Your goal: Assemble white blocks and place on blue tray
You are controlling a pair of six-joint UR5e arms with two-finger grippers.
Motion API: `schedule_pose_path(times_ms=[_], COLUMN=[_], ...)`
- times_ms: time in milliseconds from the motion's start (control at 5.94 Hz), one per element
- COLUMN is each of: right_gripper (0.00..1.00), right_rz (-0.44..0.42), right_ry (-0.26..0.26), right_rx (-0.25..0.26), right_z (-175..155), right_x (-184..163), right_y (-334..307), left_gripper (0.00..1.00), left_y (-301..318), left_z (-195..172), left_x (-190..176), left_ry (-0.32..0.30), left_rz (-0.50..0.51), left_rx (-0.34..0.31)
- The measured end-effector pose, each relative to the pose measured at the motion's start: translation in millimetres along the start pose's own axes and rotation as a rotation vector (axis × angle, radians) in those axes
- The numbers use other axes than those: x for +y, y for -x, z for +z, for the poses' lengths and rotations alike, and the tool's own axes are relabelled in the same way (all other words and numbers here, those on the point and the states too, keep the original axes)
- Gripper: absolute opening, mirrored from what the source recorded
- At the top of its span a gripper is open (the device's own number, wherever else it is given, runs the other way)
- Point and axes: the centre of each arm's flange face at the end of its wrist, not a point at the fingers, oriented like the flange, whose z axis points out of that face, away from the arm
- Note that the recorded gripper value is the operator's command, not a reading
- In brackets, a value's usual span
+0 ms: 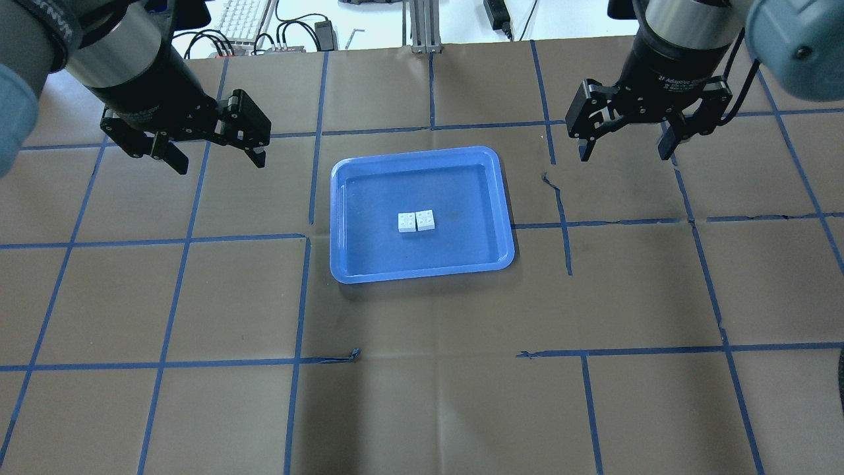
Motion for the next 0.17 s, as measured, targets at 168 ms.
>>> schedule_pose_path(times_ms=[168], right_gripper=[1.0], right_rz=[0.002], right_ry=[0.0], right_rx=[-0.001], right_z=[0.0], right_x=[-0.3], right_y=[-1.0], left_gripper=[0.99], left_y=[0.0], left_z=[-0.2], left_x=[-0.2], left_ry=[-0.002], left_rz=[0.0], left_rx=[0.0])
